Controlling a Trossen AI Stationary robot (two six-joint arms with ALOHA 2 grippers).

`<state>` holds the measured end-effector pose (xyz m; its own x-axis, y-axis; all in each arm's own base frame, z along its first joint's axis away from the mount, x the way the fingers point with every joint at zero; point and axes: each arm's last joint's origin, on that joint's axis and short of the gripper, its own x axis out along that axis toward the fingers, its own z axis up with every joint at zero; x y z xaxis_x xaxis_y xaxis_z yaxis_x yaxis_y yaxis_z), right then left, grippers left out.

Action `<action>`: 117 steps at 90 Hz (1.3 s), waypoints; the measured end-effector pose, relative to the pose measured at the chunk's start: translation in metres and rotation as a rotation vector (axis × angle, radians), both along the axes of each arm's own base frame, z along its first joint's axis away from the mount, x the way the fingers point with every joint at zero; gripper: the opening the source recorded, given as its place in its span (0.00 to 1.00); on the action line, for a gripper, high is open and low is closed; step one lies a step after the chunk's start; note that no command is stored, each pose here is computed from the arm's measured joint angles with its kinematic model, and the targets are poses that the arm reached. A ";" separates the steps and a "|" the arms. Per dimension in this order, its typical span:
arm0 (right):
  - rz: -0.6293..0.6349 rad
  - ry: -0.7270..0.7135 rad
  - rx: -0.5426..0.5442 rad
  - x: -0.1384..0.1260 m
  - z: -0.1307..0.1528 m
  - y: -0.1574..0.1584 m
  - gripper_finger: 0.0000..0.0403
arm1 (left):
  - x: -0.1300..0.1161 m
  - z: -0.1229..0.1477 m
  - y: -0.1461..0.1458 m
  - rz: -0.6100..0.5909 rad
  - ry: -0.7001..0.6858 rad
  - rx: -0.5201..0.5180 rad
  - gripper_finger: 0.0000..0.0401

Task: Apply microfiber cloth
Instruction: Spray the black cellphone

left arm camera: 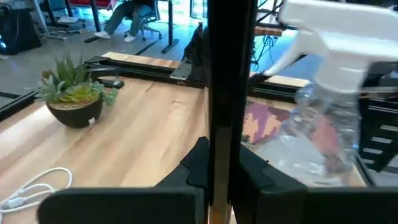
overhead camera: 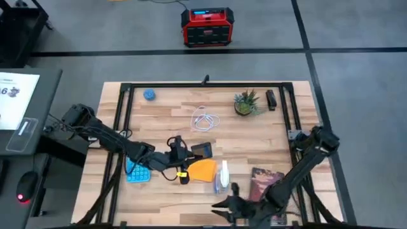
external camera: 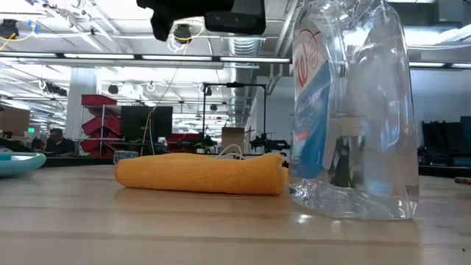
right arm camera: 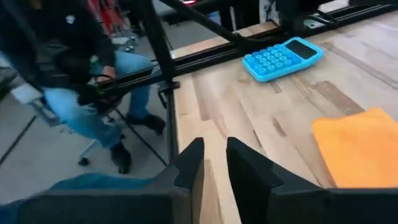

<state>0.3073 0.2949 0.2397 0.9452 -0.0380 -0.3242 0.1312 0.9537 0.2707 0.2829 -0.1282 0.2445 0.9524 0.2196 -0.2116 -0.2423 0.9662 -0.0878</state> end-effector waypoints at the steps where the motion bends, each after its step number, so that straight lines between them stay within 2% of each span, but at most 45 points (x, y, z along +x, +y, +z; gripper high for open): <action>1: -0.001 0.002 -0.002 0.000 0.000 0.000 0.10 | -0.001 0.000 -0.001 0.002 0.000 0.002 0.03; 8: -0.036 0.011 -0.008 -0.001 0.006 -0.003 0.06 | -0.004 0.000 -0.007 0.003 0.000 0.014 0.03; 17: -0.149 0.057 -0.006 -0.009 0.006 -0.013 0.01 | -0.006 0.000 -0.010 0.003 0.001 0.034 0.03; 29: -0.246 0.132 0.013 -0.018 -0.003 -0.023 0.01 | -0.006 0.000 -0.010 0.010 0.003 0.044 0.03; 47: -0.366 0.133 0.016 -0.033 -0.008 -0.027 0.00 | -0.006 0.000 -0.009 0.012 0.005 0.050 0.03; 66: -0.356 0.151 0.011 -0.049 -0.005 -0.022 0.00 | -0.006 0.000 -0.009 0.013 0.003 0.041 0.03; 85: -0.190 0.125 -0.049 -0.088 0.034 -0.013 0.00 | -0.005 0.000 -0.009 0.015 0.001 0.037 0.03; 95: -0.149 0.131 -0.083 -0.106 0.051 -0.019 0.01 | -0.005 0.000 -0.009 0.015 0.001 0.037 0.03; 104: -0.185 0.185 -0.113 -0.117 0.054 -0.034 0.05 | -0.005 0.000 -0.009 0.016 0.002 0.039 0.03; 117: -0.302 0.326 -0.134 -0.129 0.048 -0.059 0.20 | -0.004 0.000 -0.005 0.027 0.008 0.040 0.03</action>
